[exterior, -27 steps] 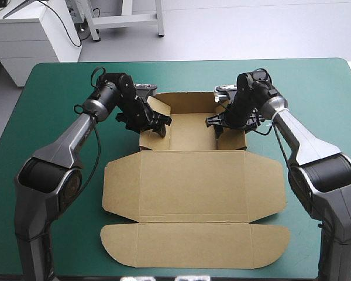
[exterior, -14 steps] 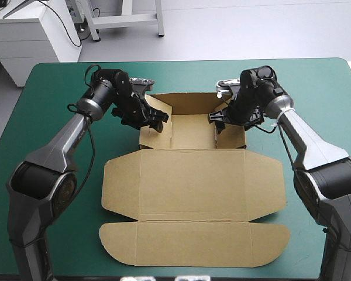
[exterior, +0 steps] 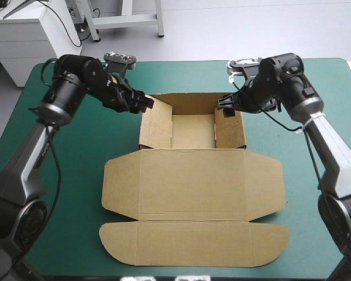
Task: Fold the box
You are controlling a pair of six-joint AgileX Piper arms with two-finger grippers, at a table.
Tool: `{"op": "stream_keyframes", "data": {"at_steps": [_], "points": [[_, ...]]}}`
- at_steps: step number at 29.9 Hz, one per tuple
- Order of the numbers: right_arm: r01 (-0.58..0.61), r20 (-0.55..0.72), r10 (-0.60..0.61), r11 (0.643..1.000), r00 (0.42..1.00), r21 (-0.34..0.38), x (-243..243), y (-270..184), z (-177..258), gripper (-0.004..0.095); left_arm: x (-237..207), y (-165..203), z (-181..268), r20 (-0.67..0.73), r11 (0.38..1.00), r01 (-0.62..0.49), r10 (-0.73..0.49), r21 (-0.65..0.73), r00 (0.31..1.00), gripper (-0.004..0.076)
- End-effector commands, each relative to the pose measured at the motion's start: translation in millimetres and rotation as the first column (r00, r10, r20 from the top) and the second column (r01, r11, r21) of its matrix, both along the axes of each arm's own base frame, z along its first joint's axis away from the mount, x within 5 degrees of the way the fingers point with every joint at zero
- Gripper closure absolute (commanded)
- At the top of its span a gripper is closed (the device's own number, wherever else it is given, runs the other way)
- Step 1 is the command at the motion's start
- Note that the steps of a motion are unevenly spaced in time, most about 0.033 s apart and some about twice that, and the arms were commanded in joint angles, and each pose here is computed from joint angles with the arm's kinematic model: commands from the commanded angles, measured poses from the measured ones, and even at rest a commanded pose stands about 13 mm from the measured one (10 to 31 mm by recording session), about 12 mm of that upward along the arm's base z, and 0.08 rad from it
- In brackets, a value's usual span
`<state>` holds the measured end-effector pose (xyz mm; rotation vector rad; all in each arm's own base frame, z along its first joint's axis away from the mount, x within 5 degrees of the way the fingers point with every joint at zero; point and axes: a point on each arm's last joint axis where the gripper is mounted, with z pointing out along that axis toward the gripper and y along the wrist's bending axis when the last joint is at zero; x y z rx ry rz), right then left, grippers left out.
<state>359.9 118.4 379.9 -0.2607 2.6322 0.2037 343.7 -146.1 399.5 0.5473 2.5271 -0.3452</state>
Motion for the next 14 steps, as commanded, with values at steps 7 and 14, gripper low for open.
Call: {"op": "stream_keyframes", "data": {"at_steps": [7,14], "points": [[-0.02,0.154,0.015,0.999,0.988,0.031,-38,-12,57,0.014,-98,34,99,0.292,0.994,0.107,-0.096,-0.022,0.952,0.073],[-0.026,0.15,0.018,0.999,0.989,0.048,-34,-9,54,0.014,-150,59,108,0.351,0.996,0.084,-0.081,0.006,0.933,0.0732]]}}
